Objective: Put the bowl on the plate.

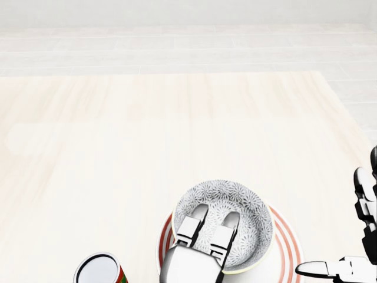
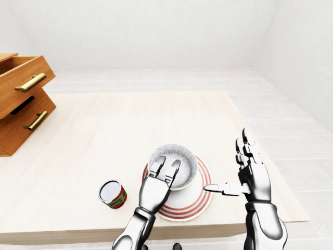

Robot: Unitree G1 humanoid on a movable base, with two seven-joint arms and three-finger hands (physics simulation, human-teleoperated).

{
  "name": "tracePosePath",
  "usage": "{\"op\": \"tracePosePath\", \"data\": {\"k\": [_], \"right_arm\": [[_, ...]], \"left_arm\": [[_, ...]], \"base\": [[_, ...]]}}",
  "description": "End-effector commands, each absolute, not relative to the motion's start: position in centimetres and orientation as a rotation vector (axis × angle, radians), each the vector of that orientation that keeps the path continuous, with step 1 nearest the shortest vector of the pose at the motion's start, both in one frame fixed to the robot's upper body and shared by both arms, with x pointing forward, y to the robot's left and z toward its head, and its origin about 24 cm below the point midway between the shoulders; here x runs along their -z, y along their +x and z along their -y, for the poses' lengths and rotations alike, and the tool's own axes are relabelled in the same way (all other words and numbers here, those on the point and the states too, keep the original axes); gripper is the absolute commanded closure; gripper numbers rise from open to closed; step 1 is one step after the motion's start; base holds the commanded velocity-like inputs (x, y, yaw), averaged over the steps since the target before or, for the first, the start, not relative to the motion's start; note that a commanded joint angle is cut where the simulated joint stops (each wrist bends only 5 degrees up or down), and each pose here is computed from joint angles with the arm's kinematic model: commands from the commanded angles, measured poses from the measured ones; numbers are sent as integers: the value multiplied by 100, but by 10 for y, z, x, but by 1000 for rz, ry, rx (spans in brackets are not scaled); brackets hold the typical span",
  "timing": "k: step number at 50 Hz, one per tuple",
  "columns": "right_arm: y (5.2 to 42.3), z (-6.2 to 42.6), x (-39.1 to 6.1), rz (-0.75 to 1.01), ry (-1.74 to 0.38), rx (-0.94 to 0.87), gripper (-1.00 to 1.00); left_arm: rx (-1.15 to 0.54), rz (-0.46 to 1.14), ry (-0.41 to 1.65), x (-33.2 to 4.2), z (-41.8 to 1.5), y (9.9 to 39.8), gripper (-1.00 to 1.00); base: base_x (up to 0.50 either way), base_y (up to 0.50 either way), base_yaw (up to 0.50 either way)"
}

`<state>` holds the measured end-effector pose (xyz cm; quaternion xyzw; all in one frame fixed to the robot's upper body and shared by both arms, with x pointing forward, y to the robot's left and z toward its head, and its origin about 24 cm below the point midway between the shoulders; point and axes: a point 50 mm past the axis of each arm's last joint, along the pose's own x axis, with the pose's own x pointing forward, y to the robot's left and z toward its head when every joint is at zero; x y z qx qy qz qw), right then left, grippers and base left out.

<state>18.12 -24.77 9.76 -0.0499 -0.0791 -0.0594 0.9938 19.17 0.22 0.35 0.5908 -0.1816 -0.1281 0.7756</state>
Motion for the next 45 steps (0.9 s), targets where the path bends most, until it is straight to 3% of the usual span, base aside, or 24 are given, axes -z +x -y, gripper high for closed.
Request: {"op": "tracePosePath", "data": {"k": [1, 13, 45], "right_arm": [[183, 248, -94, 146, -95, 119, -100], [183, 248, -93, 140, -94, 118, -100], [184, 246, -93, 139, -95, 114, -100]], "left_arm": [[331, 326, 1292, 11, -5, 187, -83], [327, 325, 1289, 10, -6, 188, -100], [322, 389, 1267, -16, -9, 176, -100]], "base": [[0, 0, 0], [0, 0, 0], [0, 0, 0]]}}
